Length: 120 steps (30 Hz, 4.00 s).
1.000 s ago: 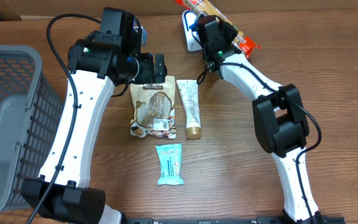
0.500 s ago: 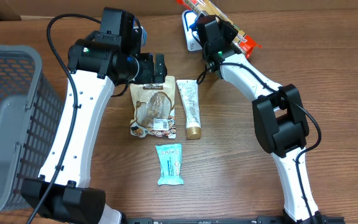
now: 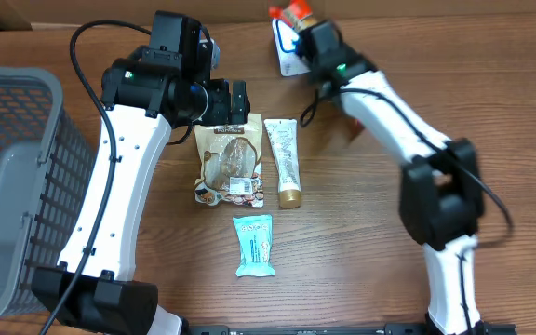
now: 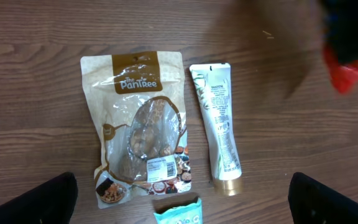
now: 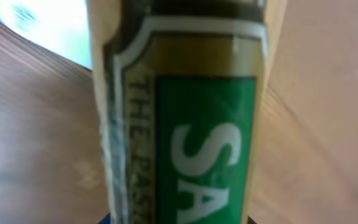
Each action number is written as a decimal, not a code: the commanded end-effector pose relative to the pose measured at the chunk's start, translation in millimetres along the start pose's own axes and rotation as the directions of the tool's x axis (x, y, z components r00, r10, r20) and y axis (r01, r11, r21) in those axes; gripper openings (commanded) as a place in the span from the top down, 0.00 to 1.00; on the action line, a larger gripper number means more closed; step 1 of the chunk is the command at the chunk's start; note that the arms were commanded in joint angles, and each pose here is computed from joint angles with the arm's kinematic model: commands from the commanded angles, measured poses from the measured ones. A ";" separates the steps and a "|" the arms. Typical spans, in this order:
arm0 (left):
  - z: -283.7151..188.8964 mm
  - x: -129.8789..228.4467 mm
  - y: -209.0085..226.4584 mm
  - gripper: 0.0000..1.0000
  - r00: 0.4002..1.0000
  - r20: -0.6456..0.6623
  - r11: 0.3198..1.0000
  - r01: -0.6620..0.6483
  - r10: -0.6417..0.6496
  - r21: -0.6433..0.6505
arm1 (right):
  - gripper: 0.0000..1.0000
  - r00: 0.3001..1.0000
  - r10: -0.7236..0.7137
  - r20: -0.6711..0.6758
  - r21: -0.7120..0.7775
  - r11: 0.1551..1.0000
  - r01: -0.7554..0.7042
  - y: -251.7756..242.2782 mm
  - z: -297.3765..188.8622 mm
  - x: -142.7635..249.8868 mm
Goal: Scan the item barcode
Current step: 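Carry the pasta packet to the white scanner and hold it there, then move the pasta packet right and release it on the table, then reach the right gripper to the white tube and grasp it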
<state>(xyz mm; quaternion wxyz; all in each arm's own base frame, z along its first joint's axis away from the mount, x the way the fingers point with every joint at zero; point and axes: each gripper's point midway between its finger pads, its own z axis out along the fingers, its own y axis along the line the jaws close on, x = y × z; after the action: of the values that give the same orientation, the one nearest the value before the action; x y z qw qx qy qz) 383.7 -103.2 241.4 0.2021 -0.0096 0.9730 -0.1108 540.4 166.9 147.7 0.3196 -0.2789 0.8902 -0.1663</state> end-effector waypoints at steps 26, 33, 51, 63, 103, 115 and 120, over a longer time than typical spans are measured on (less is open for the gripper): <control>2.0 -2.1 2.2 0.00 1.000 0.001 1.000 0.016 -0.016 -0.008 | 0.96 -0.373 0.927 -0.031 0.332 -0.342 -0.879 -147.3 -7.6 302.8; 2.0 -2.2 2.2 0.00 1.000 0.001 1.000 0.016 -0.016 -0.008 | 0.06 -0.182 0.974 -0.137 0.301 -0.134 -0.944 -140.6 -5.5 305.7; 2.0 -2.2 2.2 0.00 1.000 0.001 1.000 0.016 -0.016 -0.008 | 0.00 0.431 0.833 -0.347 -0.319 0.327 -0.889 -95.4 -118.1 142.0; 2.0 -2.2 2.2 0.01 1.000 0.001 1.000 0.016 -0.016 -0.008 | 0.00 0.720 0.565 -0.404 -0.531 0.496 -0.687 66.1 -124.1 82.7; 2.0 -2.2 2.2 0.00 1.000 0.001 1.000 0.016 -0.016 -0.008 | 0.21 0.966 0.061 -0.250 -0.256 0.958 -0.127 215.5 -37.5 115.6; 2.0 -2.1 2.2 0.00 1.000 0.001 1.000 0.016 -0.016 -0.008 | 0.33 0.937 0.112 -0.332 -0.242 0.950 -0.199 198.0 -29.4 131.2; 2.0 -2.2 2.2 0.00 1.000 0.001 1.000 0.016 -0.016 -0.008 | 0.22 0.903 0.135 -0.407 -0.109 0.975 -0.195 150.9 -17.4 155.5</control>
<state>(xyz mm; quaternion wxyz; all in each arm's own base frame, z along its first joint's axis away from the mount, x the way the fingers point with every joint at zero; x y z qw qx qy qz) 383.7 -103.3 241.4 0.2021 -0.0095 0.9730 -0.1110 356.4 226.5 12.5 0.1199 -0.2113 0.9666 -0.0819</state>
